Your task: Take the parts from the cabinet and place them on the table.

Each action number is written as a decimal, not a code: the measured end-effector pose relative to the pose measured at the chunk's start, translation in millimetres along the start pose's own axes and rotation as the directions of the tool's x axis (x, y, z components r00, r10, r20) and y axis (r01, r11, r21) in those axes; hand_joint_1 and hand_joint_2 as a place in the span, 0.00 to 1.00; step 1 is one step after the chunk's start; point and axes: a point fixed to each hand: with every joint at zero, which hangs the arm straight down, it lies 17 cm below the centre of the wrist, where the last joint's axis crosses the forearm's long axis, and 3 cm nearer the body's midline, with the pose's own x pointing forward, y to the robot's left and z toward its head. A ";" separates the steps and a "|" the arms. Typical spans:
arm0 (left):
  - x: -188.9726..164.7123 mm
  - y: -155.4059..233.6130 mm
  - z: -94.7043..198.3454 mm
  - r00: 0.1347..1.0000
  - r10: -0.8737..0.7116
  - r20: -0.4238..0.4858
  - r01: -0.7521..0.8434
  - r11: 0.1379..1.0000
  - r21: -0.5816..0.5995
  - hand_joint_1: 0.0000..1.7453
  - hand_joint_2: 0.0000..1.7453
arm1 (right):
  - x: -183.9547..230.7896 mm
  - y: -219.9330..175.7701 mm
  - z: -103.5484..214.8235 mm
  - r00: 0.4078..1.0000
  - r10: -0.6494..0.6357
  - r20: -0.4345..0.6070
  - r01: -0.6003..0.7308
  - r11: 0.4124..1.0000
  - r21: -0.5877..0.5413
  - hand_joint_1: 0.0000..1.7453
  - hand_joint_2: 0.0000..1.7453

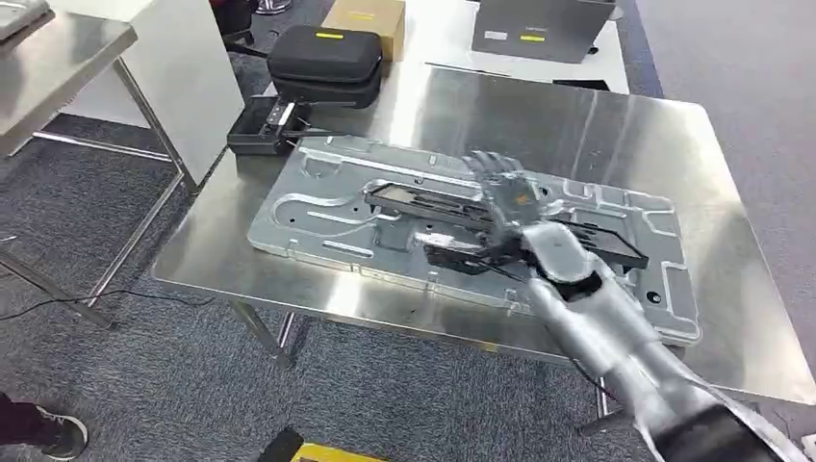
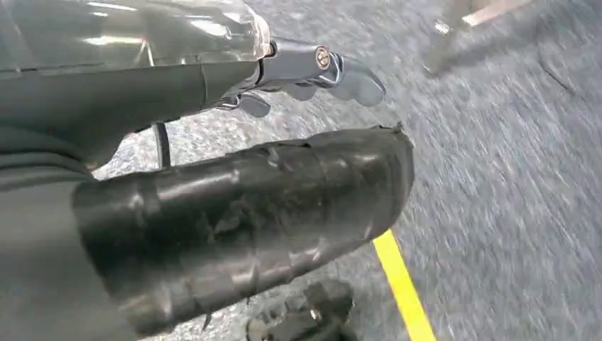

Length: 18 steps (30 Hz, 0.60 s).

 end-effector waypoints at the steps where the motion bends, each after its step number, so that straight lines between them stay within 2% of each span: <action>1: -5.9 0.6 2.6 1.000 0.004 -0.013 -0.003 1.000 0.013 0.00 0.00 | -4.1 -6.1 22.5 0.998 -0.056 0.000 0.056 0.994 -0.098 0.00 0.00; 3: -17.2 1.7 8.0 0.999 0.009 -0.038 -0.008 0.999 0.041 0.00 0.00 | -2.4 -37.5 75.2 0.988 -0.149 0.027 0.149 0.924 -0.351 0.00 0.00; 5: -19.5 2.8 9.3 0.999 0.013 -0.045 -0.010 0.998 0.059 0.00 0.00 | 11.5 -76.8 124.4 0.971 -0.222 0.084 0.231 0.797 -0.558 0.00 0.00; 6: -19.1 4.7 8.8 0.999 0.017 -0.046 -0.013 0.998 0.067 0.00 0.00 | 19.2 -83.6 143.4 0.959 -0.264 0.100 0.269 0.750 -0.605 0.00 0.00; 9: -21.8 6.4 9.8 0.998 0.026 -0.056 -0.022 0.996 0.083 0.00 0.00 | 25.2 -102.6 185.7 0.919 -0.373 0.129 0.355 0.637 -0.685 0.00 0.00; 13: -22.5 8.4 9.6 0.998 0.032 -0.059 -0.027 0.995 0.092 0.00 0.00 | 26.5 -117.8 213.2 0.891 -0.433 0.140 0.387 0.559 -0.733 0.00 0.00; 18: -27.6 9.0 11.4 0.997 0.036 -0.073 -0.029 0.995 0.098 0.00 0.00 | 26.5 -137.6 247.9 0.844 -0.493 0.210 0.437 0.406 -0.803 0.00 0.00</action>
